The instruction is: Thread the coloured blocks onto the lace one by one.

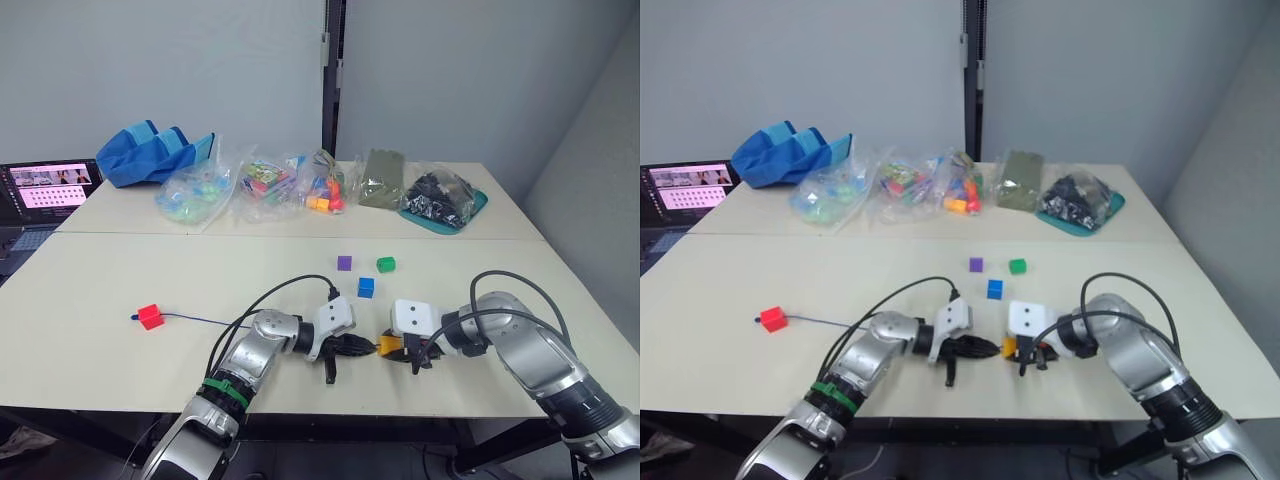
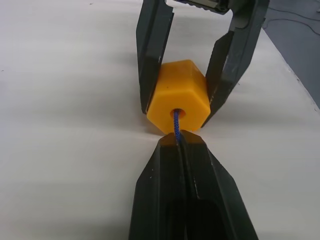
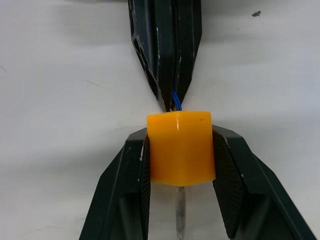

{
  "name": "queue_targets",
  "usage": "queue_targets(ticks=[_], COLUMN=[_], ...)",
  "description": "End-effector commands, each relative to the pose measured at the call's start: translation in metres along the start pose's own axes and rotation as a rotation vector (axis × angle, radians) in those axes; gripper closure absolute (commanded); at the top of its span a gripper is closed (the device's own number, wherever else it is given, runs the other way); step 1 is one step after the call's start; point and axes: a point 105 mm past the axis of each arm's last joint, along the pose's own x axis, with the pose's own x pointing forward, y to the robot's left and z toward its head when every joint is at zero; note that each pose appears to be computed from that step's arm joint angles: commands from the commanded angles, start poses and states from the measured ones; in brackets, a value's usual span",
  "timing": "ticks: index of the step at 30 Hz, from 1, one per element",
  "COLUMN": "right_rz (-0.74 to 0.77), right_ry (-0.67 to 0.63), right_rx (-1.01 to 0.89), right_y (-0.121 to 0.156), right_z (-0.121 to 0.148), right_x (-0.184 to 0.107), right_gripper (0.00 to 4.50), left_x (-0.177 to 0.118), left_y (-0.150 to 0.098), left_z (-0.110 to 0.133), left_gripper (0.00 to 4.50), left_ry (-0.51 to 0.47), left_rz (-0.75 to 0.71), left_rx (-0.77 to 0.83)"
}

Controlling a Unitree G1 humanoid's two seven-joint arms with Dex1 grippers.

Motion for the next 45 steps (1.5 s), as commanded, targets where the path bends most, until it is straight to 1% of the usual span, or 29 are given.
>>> queue_targets(ticks=[1, 2, 8, 10, 13, 14, 15, 16, 17, 21, 25, 28, 29, 31, 32, 37, 39, 40, 45], right_rz=[0.014, 0.014, 0.013, 0.013, 0.016, 0.014, 0.013, 0.003, -0.013, -0.038, -0.09, -0.13, -0.152, -0.184, -0.192, -0.185, -0.184, -0.184, -0.156], right_ry=[-0.019, -0.02, -0.023, -0.039, -0.057, -0.059, -0.059, -0.055, -0.048, -0.029, -0.001, 0.017, 0.024, 0.036, 0.041, 0.042, 0.038, 0.035, 0.016], right_rx=[-0.007, -0.006, 0.017, 0.043, 0.057, 0.059, 0.06, 0.067, 0.077, 0.121, 0.146, 0.142, 0.129, 0.112, 0.101, 0.069, 0.061, 0.059, 0.057], right_y=[0.004, 0.004, 0.003, 0.002, 0.003, 0.004, 0.004, 0.003, 0.002, 0.004, 0.003, 0.001, -0.001, -0.004, -0.005, -0.002, -0.002, -0.002, -0.001], right_z=[0.005, 0.005, 0.005, 0.008, 0.012, 0.013, 0.013, 0.012, 0.01, 0.004, -0.004, -0.01, -0.012, -0.014, -0.015, -0.016, -0.017, -0.017, -0.016], right_x=[0.001, 0.001, 0.0, -0.003, -0.009, -0.011, -0.012, -0.017, -0.024, -0.044, -0.058, -0.061, -0.062, -0.062, -0.061, -0.052, -0.048, -0.046, -0.037], right_gripper=[3.31, 3.31, 3.31, 2.27, 1.23, 0.97, 0.59, 0.26, 0.03, 0.03, 0.03, 0.03, 0.03, 0.0, 0.0, 0.0, 0.0, 0.0, 0.0], left_x=[0.009, 0.008, -0.006, -0.012, -0.017, -0.017, -0.017, -0.015, -0.011, 0.001, 0.015, 0.022, 0.024, 0.025, 0.025, 0.022, 0.02, 0.02, 0.019], left_y=[-0.003, -0.001, 0.001, 0.001, 0.004, 0.004, 0.004, 0.004, 0.002, -0.002, -0.001, -0.001, -0.001, 0.001, 0.0, -0.003, -0.004, -0.005, -0.006], left_z=[0.006, 0.006, 0.013, 0.015, 0.016, 0.016, 0.016, 0.018, 0.02, 0.022, 0.024, 0.022, 0.019, 0.013, 0.012, 0.011, 0.009, 0.008, 0.008], left_gripper=[4.5, 4.5, 2.71, 2.06, 1.02, 0.77, 0.39, 0.1, 0.04, 0.04, 0.04, 0.04, 0.04, 0.59, 0.79, 2.52, 3.14, 3.2, 3.2], left_ry=[0.007, 0.013, 0.01, 0.011, 0.017, 0.018, 0.018, 0.002, -0.012, -0.037, -0.061, -0.053, -0.036, 0.002, 0.004, 0.001, 0.007, 0.01, 0.011], left_rz=[-0.017, -0.012, -0.034, -0.045, -0.033, -0.033, -0.034, -0.037, -0.044, -0.068, -0.054, -0.063, -0.063, -0.056, -0.071, -0.102, -0.11, -0.112, -0.111], left_rx=[0.035, 0.035, 0.024, 0.02, 0.043, 0.049, 0.052, 0.057, 0.065, 0.061, 0.069, 0.074, 0.07, 0.084, 0.077, 0.063, 0.058, 0.056, 0.052])
